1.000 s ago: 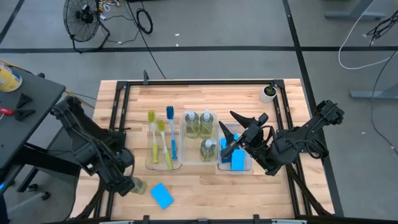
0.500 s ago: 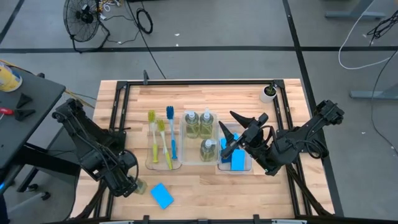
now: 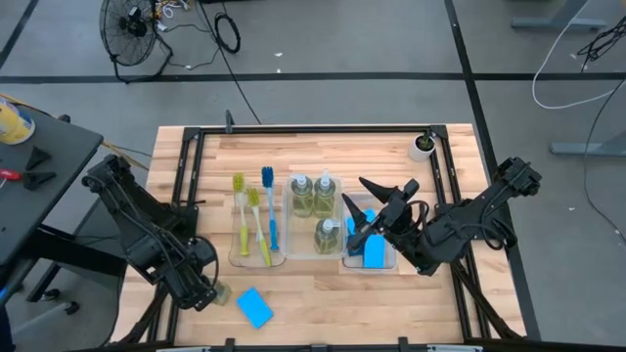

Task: Pick & Place Kitchen Sink Supplies
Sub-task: Put the transparent dishwashing liquid dispenser into the middle transparent bin

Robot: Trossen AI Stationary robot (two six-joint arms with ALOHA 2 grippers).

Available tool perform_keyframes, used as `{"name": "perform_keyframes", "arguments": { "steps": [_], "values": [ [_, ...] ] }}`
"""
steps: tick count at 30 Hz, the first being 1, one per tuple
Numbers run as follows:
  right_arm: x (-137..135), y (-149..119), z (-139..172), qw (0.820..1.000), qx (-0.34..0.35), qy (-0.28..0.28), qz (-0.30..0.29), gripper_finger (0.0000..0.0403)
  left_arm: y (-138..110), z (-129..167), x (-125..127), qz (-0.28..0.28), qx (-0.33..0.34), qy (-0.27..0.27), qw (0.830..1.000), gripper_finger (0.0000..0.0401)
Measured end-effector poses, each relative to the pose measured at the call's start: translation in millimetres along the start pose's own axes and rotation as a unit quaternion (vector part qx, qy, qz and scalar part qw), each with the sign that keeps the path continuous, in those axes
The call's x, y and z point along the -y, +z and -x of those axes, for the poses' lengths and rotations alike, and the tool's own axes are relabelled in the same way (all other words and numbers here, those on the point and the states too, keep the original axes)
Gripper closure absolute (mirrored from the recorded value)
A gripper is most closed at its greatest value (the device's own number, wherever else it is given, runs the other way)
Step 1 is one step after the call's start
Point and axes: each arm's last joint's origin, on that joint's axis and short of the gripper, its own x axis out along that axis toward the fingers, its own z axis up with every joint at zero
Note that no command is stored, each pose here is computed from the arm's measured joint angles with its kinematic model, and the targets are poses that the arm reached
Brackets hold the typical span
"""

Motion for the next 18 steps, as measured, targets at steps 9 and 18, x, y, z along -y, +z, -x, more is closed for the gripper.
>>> {"name": "perform_keyframes", "arguments": {
  "steps": [9, 18],
  "values": [
    [-0.1, -0.7, 0.1, 1.000, -0.001, 0.000, 0.000, 0.0172, -0.9, 1.4, -1.2, 0.003, -0.016, 0.003, 1.000, 0.0281],
    [-0.8, -0.6, 0.1, 1.000, 0.001, 0.012, 0.000, 0.0172, -1.3, 1.8, -1.6, 0.005, -0.026, 0.002, 1.000, 0.0281]
  ]
}}
